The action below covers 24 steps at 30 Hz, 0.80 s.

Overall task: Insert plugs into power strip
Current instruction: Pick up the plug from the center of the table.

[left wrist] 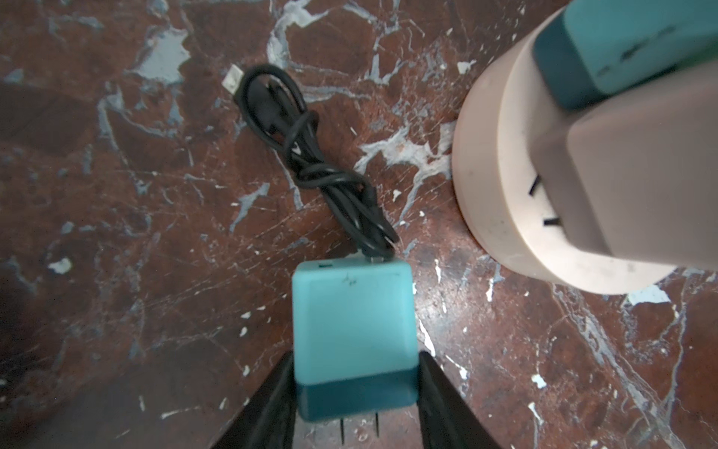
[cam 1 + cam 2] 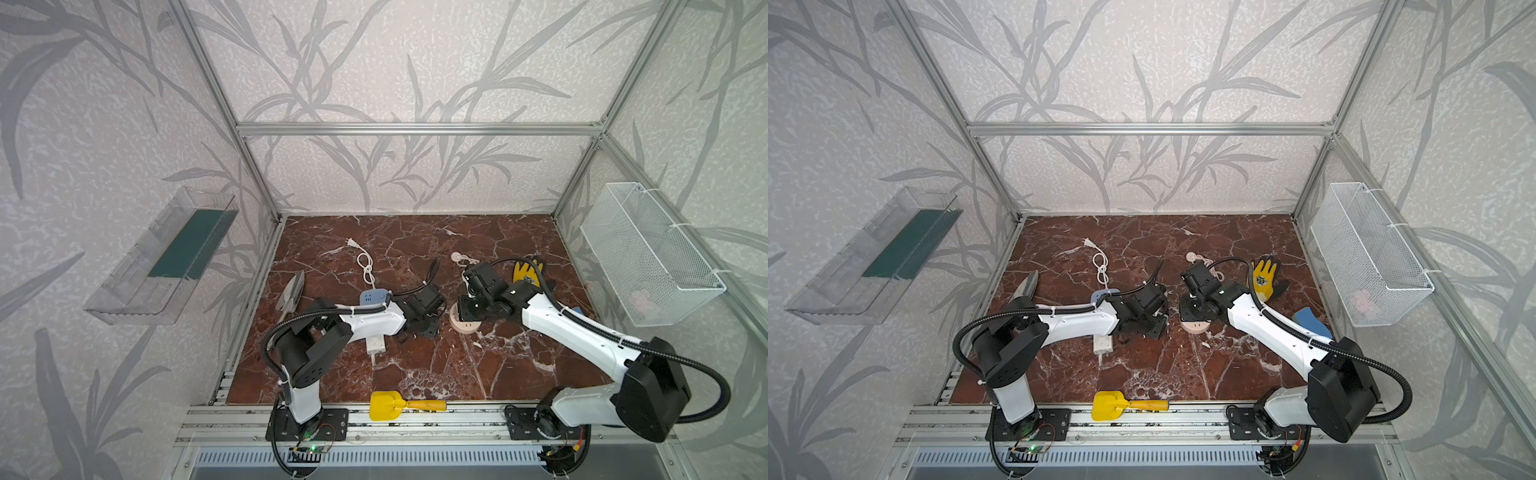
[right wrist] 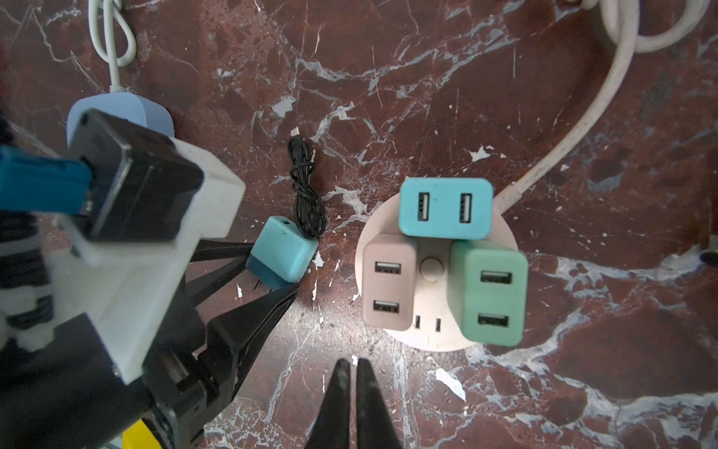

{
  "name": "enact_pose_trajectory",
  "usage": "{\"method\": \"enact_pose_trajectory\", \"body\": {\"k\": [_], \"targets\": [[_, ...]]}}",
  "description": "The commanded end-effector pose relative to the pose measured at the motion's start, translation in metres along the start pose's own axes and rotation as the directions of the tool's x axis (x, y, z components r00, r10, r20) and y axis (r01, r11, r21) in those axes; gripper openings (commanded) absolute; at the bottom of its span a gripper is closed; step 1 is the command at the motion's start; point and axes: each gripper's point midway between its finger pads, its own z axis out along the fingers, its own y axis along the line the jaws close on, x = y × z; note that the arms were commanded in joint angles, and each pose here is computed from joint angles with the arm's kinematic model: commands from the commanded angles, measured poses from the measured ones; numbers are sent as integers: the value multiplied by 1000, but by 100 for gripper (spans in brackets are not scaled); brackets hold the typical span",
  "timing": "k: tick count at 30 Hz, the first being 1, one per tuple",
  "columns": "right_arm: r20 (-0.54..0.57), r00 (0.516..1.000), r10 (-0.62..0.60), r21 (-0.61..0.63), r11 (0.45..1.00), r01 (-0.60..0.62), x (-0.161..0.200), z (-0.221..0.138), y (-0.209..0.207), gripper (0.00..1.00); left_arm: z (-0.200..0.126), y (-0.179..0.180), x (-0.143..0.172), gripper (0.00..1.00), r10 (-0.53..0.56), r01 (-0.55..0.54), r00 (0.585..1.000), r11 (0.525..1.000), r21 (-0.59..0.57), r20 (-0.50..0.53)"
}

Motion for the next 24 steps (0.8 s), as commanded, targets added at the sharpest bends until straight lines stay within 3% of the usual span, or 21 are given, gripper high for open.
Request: {"method": "enact_pose_trajectory", "body": {"k": [1,24], "targets": [[17,1000,6,-18,1000,-6,-1,-5,0,9,1,-2,-9,49,9,-8,1000,1000,-8,25],[0,1000,14,-41,999,-14,4,-1,1,9,10,-2,-12,47,17,-16,1000,1000,-14,25]]}}
